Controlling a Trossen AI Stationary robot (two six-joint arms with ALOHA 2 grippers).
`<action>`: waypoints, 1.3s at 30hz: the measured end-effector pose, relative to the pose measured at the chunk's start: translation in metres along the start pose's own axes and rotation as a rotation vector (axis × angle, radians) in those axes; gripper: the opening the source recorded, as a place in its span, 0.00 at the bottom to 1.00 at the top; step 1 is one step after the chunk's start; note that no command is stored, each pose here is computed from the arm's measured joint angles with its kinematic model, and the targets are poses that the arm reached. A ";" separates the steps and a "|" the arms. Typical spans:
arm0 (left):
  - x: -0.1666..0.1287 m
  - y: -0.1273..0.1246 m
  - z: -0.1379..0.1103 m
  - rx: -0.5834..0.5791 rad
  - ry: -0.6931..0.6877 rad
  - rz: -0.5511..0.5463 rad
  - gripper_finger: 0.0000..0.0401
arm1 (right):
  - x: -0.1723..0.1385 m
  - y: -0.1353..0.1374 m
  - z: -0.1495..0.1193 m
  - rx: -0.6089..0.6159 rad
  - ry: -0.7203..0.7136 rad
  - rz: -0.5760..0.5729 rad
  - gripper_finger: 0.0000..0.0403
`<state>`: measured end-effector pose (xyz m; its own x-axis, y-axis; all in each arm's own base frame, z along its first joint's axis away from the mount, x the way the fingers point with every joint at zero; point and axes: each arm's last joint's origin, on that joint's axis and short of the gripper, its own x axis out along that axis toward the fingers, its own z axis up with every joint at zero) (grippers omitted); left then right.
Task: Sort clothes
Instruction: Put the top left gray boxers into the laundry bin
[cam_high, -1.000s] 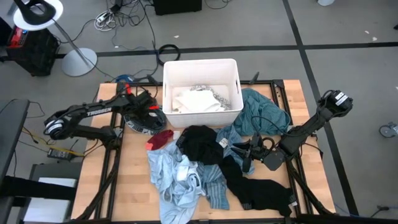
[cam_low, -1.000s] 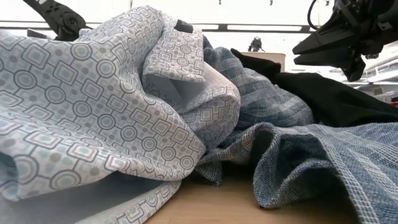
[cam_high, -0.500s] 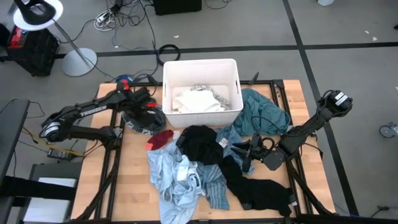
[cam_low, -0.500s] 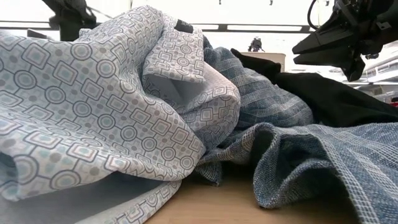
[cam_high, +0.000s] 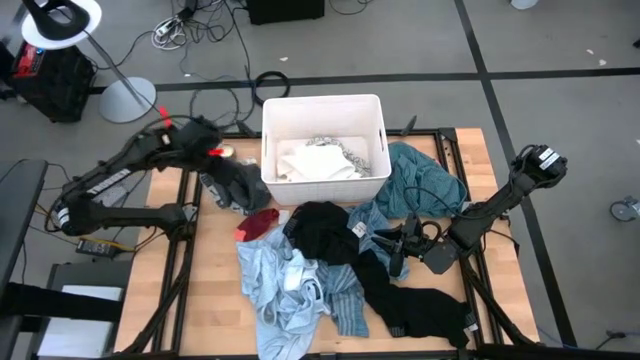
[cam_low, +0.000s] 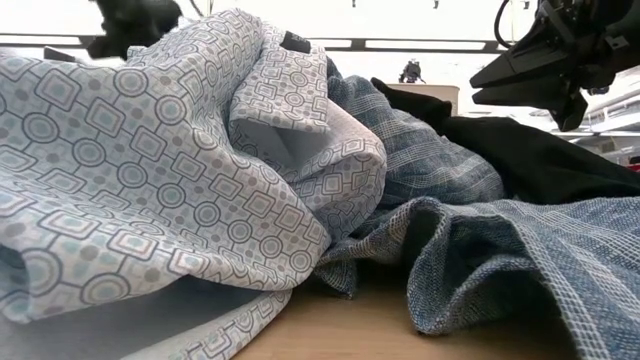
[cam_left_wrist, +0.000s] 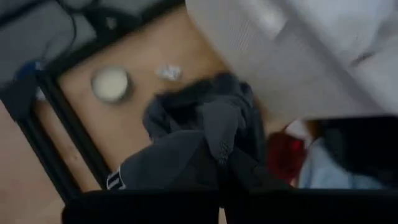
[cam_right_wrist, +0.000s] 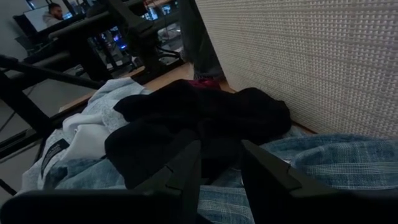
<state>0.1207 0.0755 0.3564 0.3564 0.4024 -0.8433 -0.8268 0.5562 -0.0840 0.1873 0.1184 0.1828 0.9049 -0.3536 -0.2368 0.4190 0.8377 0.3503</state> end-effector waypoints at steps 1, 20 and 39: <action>-0.008 0.000 0.003 0.000 -0.026 0.003 0.00 | 0.000 0.000 0.000 0.001 0.000 -0.001 0.28; -0.101 -0.011 0.064 -0.010 -0.596 -0.204 0.00 | 0.001 0.000 0.000 0.003 -0.003 -0.004 0.28; -0.118 -0.061 0.161 0.145 -0.756 -0.354 0.00 | 0.001 0.000 0.000 0.005 -0.003 -0.004 0.28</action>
<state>0.1995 0.1110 0.5467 0.8213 0.5365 -0.1940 -0.5663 0.8078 -0.1637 0.1878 0.1178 0.1829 0.9036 -0.3577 -0.2358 0.4226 0.8342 0.3542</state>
